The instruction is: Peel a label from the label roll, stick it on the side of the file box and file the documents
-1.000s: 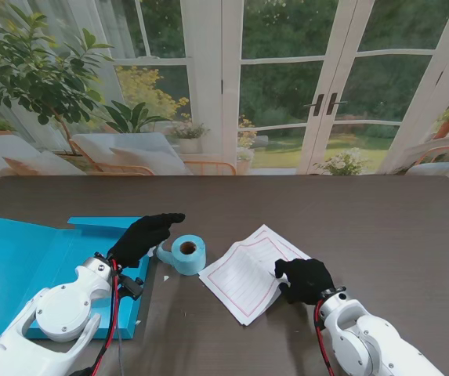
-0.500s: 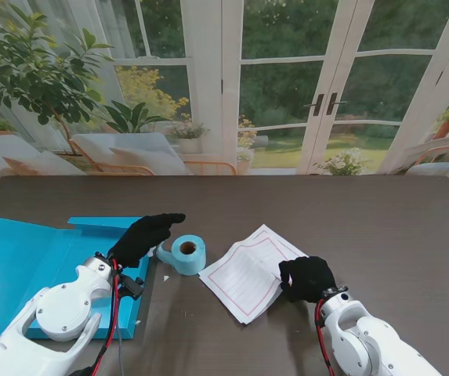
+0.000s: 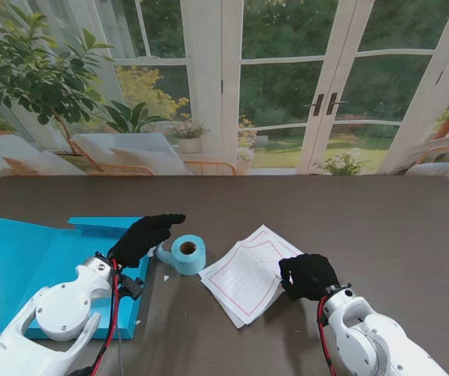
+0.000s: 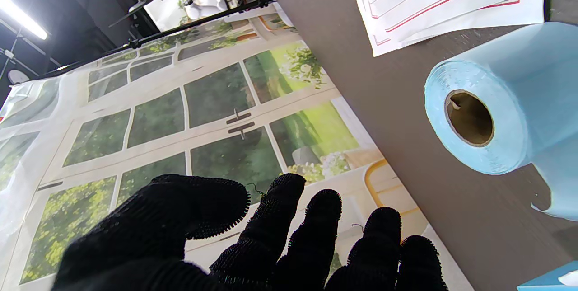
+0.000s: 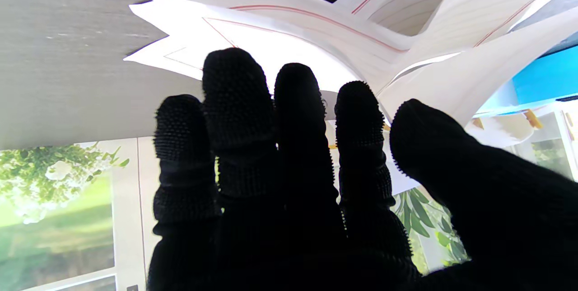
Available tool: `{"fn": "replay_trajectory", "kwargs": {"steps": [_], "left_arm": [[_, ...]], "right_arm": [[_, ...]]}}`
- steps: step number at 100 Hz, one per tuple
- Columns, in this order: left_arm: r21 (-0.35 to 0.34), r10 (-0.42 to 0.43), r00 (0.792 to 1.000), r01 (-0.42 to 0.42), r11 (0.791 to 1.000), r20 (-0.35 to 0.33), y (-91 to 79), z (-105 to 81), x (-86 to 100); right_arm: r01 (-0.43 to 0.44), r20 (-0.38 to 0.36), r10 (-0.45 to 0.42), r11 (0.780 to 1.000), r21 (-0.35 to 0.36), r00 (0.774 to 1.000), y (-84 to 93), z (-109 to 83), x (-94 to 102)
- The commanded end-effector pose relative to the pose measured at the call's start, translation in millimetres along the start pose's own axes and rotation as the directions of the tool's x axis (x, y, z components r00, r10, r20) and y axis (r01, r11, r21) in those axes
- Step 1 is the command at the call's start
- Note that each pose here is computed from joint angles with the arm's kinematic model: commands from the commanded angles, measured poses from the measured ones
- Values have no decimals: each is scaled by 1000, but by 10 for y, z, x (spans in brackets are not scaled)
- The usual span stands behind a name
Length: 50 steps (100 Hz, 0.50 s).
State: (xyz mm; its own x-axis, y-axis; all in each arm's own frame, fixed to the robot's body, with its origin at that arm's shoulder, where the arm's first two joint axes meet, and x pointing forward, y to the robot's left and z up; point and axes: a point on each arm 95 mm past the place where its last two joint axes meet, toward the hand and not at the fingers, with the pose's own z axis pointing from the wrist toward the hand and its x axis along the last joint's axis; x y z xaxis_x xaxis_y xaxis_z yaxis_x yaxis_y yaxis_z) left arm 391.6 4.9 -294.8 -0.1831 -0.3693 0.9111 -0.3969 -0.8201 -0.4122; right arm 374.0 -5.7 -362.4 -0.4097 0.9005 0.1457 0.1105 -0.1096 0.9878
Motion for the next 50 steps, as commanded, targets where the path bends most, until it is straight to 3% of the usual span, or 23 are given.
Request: {"fn": "replay_trajectory", "kwargs": {"steps": [1, 50], "left_arm": [[-23, -4, 1000, 4, 1000, 5, 22, -5, 2], [-36, -5, 1000, 5, 999, 11, 20, -7, -9]], "right_arm": [[13, -11, -13, 1000, 27, 1000, -38, -13, 20], [33, 25, -34, 999, 20, 999, -204, 42, 44]]}}
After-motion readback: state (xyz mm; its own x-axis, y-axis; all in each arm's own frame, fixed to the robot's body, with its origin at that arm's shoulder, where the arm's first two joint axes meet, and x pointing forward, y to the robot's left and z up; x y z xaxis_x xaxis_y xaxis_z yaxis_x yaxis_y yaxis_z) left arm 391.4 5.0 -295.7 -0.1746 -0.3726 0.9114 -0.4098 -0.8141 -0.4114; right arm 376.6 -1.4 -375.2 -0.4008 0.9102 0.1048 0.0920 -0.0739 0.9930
